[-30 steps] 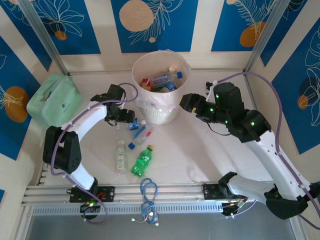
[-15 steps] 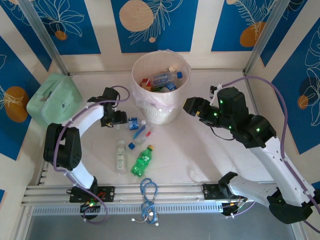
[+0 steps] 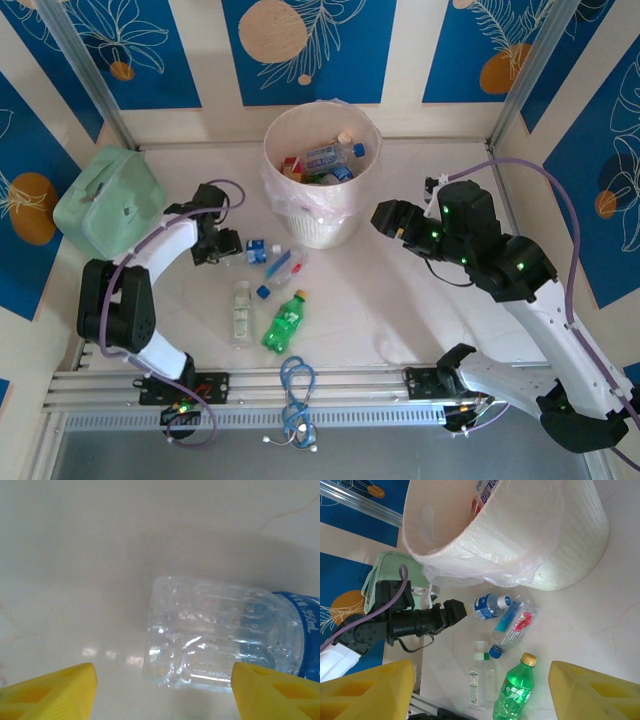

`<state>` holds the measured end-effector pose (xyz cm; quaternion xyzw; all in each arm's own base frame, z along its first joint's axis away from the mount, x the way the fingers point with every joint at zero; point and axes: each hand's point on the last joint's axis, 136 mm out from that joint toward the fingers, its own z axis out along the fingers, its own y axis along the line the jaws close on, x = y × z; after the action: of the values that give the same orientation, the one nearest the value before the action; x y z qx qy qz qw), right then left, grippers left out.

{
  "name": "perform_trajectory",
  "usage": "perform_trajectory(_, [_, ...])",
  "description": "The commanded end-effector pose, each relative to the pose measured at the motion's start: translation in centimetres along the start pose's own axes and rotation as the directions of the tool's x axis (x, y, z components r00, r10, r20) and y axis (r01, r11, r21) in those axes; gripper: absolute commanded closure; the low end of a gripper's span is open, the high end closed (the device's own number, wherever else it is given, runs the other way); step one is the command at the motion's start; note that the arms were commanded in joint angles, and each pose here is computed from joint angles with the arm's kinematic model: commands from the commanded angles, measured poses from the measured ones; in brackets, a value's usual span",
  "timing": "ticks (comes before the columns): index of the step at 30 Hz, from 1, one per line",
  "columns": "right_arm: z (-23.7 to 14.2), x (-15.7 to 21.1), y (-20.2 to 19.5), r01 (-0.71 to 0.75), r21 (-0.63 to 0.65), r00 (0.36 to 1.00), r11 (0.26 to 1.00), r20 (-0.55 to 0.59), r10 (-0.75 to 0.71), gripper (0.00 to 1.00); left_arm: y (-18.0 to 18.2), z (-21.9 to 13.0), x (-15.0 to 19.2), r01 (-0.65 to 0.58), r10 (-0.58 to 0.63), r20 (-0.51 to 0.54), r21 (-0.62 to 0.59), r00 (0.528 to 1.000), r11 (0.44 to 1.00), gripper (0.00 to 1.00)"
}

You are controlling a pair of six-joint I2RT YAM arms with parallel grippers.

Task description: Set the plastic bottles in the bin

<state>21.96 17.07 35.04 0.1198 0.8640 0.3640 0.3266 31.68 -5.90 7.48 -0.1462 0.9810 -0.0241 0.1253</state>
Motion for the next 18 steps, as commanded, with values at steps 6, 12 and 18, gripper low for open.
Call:
perform_trajectory(6, [-0.6,0.4,-0.9,-0.007,0.014,1.0,1.0,0.008,0.007,0.29,0.5,-3.4,1.8,-0.028,0.026,0.048,0.055,0.999,0.998,0.24])
perform_trajectory(12, [-0.2,1.0,-1.7,-0.03,0.032,1.0,0.999,-0.006,0.03,0.28,-0.7,-5.1,0.8,-0.239,0.238,0.073,0.001,0.969,0.971,0.13])
perform_trajectory(18, [-0.2,1.4,-2.1,-0.037,0.042,0.999,0.998,-0.013,0.037,0.27,-2.2,-4.1,0.6,-0.132,0.13,0.037,0.066,0.991,0.989,0.12])
